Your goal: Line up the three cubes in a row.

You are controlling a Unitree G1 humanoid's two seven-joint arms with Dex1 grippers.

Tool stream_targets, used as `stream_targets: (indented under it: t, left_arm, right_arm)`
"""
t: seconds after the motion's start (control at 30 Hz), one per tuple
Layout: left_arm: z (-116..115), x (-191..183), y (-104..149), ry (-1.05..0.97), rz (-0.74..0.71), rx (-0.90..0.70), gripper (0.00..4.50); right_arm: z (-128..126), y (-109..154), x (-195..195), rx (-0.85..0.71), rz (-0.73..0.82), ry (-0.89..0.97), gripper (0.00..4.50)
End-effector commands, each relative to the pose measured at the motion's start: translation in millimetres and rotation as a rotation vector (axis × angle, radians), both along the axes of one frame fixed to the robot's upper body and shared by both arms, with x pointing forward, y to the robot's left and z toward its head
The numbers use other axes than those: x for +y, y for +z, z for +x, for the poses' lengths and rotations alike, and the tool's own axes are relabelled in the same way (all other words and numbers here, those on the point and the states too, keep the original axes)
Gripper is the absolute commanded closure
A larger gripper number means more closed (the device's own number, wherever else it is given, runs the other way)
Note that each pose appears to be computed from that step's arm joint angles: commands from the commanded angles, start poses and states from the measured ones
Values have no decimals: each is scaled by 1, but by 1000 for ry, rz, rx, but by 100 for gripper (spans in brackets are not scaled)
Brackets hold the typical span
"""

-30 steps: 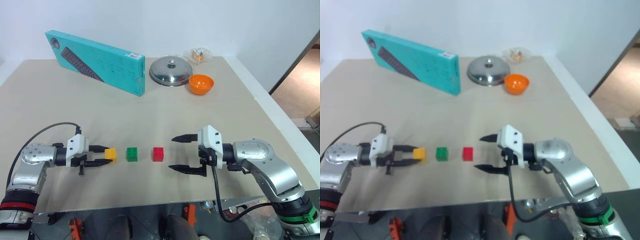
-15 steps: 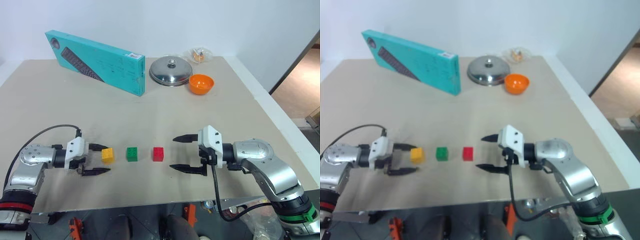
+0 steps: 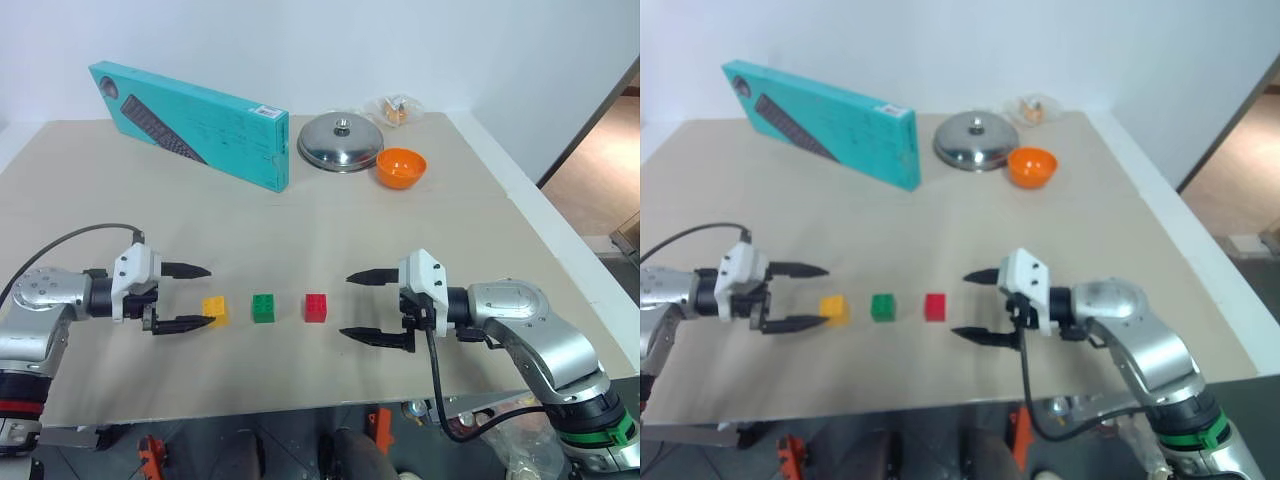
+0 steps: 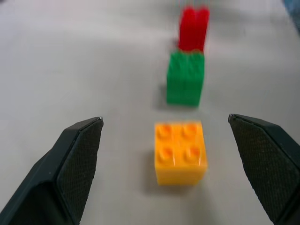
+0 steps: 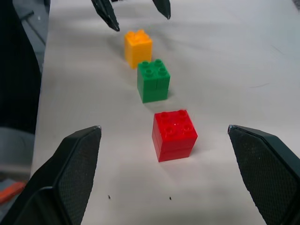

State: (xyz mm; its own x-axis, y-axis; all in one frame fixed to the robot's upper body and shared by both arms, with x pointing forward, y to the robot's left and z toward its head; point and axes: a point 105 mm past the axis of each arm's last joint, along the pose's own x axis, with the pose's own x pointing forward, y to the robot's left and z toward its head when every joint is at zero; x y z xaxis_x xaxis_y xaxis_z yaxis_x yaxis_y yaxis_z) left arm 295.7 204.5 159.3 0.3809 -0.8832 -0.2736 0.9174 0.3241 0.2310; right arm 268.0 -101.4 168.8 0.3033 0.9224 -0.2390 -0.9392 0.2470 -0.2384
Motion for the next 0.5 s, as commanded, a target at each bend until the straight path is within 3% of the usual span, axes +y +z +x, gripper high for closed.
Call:
stream_targets:
  t: [0.03,0.17,0.5]
  left_arm:
    - [25,-12,33,135,-84,-150,7]
    - [36,-40,25,153,-106,-185,7]
    - [49,-61,18,166,-105,-217,7]
  right_arm:
    - [13,27,0,-98,91,-78,0]
    - [37,28,-3,-191,108,-195,0]
    - [52,26,-5,-224,125,-267,0]
